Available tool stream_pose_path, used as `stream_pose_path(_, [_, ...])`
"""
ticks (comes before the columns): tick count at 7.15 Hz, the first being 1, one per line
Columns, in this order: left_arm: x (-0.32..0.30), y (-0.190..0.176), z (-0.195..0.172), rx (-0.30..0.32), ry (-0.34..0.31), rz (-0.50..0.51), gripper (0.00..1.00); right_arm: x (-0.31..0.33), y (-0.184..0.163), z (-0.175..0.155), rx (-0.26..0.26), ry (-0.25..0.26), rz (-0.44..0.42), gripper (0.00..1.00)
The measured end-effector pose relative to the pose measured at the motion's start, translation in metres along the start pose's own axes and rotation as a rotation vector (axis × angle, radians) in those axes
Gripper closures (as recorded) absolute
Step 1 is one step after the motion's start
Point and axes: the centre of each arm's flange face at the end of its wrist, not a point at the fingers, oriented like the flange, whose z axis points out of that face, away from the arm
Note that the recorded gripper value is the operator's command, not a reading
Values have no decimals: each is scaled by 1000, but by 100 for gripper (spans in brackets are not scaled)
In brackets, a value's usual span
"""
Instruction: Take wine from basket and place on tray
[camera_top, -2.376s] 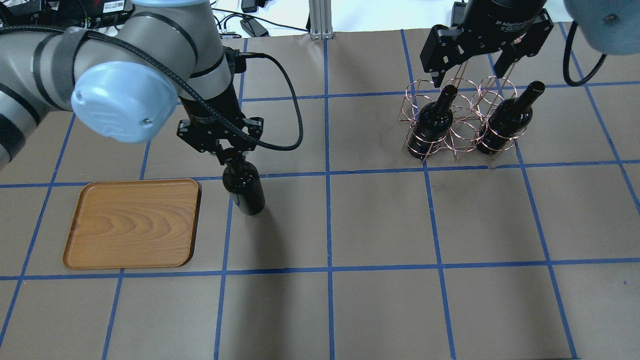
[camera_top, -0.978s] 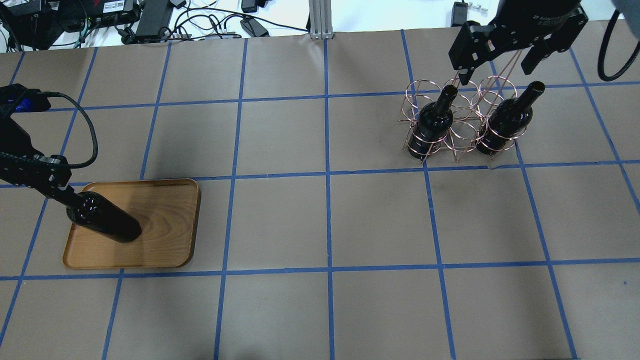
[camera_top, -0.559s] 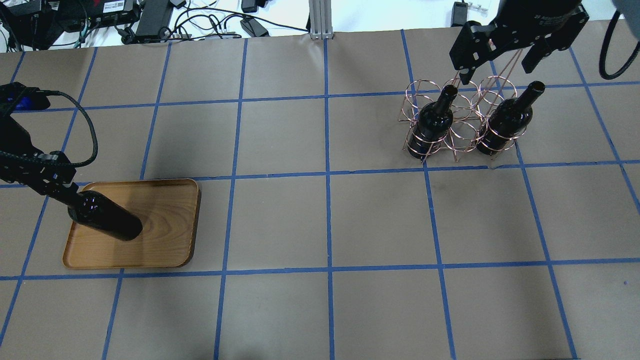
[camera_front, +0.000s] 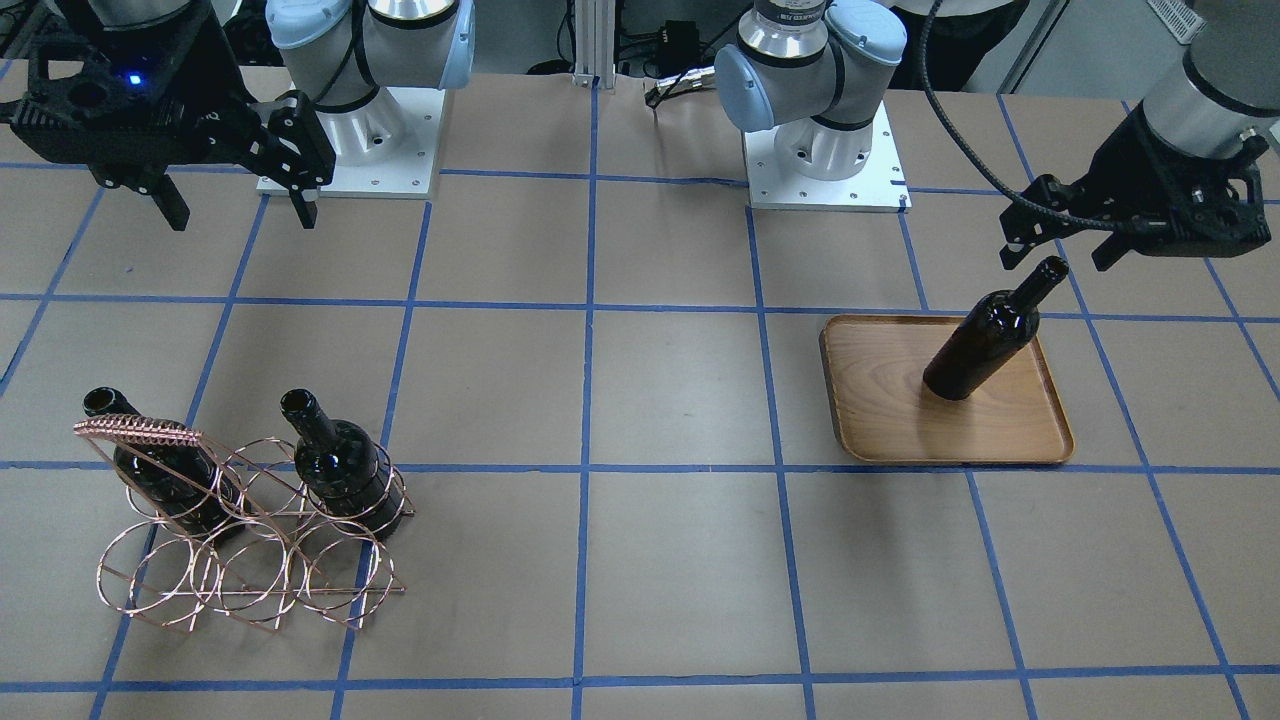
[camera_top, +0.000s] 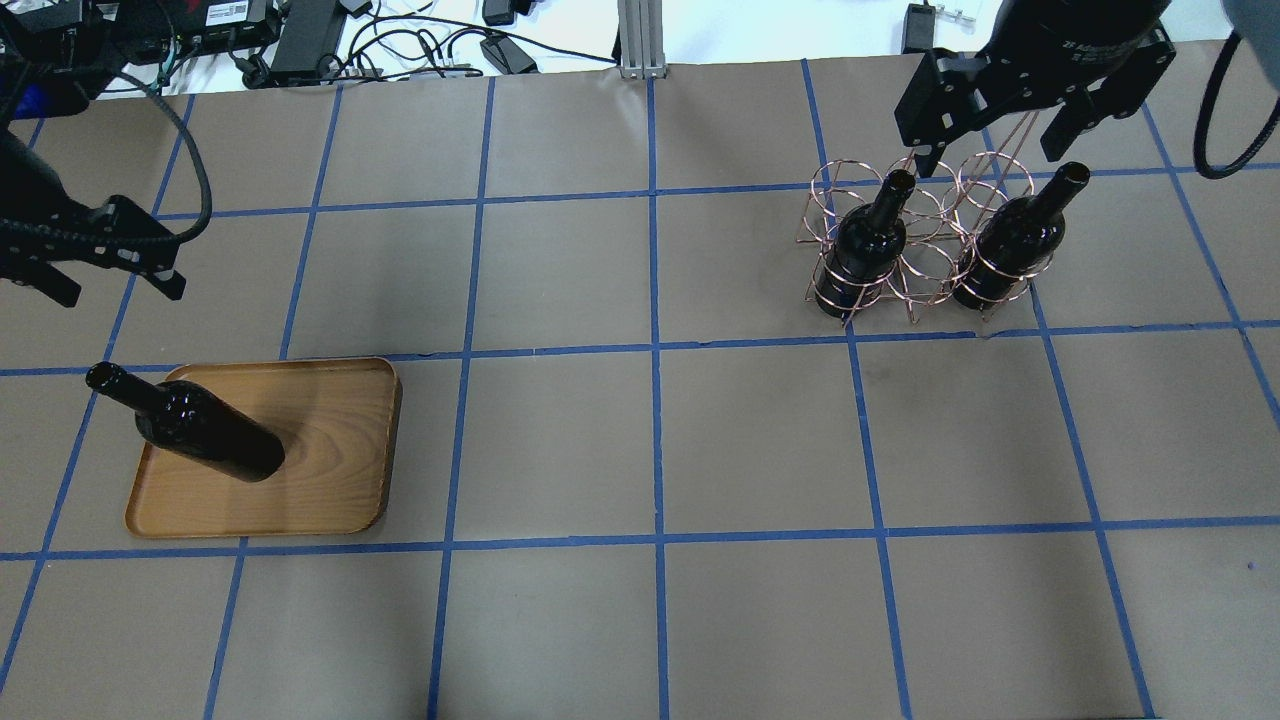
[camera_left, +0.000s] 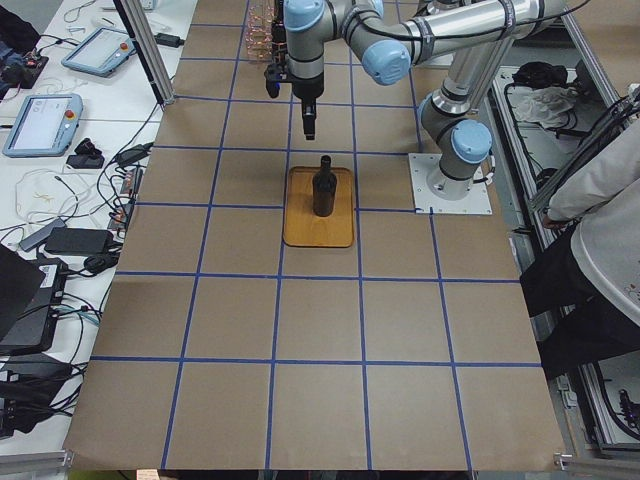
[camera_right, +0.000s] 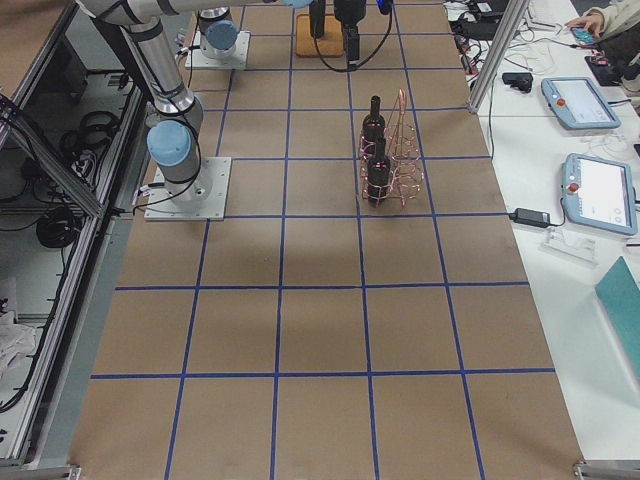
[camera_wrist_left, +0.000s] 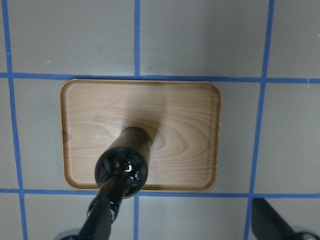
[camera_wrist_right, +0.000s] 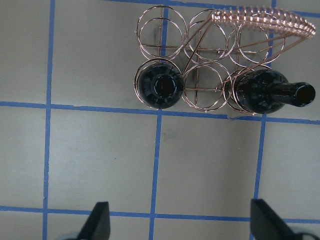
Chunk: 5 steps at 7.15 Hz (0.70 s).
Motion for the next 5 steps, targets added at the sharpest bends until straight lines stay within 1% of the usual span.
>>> stream_pose_path(1, [34, -1, -20, 25, -1, -34, 0, 0, 0, 0, 4, 0, 1, 0])
stream_pose_path(2, [66, 2, -37, 50, -5, -43, 0, 0, 0, -1, 12, -1, 3, 0])
stream_pose_path(3, [89, 7, -47, 59, -12, -32, 0, 1, 0, -2, 17, -1, 4, 0])
stream_pose_path(4, [99, 10, -50, 54, -15, -22, 0, 1, 0, -3, 20, 0, 10, 0])
stream_pose_path(5, [104, 9, -49, 48, -10, -19, 0, 3, -1, -5, 27, 0, 34, 0])
